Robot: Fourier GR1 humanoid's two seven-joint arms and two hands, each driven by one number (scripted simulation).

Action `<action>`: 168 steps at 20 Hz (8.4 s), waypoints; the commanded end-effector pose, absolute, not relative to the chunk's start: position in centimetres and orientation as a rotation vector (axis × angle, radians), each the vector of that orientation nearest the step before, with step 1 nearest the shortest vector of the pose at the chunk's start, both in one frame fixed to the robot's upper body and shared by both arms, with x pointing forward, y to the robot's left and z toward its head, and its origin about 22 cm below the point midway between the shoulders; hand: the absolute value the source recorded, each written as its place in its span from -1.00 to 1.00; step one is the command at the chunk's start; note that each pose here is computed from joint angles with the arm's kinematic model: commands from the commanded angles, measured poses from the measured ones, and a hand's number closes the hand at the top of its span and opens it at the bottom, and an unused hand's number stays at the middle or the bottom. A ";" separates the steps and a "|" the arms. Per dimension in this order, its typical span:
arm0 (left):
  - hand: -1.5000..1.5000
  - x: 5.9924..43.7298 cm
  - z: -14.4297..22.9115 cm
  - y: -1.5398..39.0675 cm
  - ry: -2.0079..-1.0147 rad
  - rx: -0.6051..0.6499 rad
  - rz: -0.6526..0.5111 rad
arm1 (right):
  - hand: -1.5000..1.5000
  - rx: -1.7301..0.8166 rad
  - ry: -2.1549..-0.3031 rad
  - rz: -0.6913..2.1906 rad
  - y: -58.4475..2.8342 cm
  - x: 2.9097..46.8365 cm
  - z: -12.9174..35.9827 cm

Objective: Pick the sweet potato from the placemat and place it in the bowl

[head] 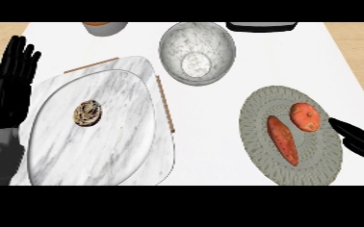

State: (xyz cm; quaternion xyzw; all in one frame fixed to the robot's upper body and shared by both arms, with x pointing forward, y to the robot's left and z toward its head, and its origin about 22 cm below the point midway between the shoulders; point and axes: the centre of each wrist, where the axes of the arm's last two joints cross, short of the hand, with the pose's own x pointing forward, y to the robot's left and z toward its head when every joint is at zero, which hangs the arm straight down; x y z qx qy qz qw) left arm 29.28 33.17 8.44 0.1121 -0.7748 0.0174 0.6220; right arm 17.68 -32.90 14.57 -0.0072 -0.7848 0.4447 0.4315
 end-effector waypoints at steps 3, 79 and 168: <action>0.00 30.0 9.2 33.2 -1.795 0.266 0.035 | -1.00 -0.244 -1.654 1.469 -35.0 18.7 21.3; 0.00 29.7 8.5 33.3 -1.782 0.228 0.038 | 1.00 -0.288 -1.363 1.718 -31.6 29.1 -1.1; 0.00 30.8 9.2 31.4 -1.802 0.217 0.018 | -1.00 -0.537 -1.613 0.367 -13.0 44.5 10.9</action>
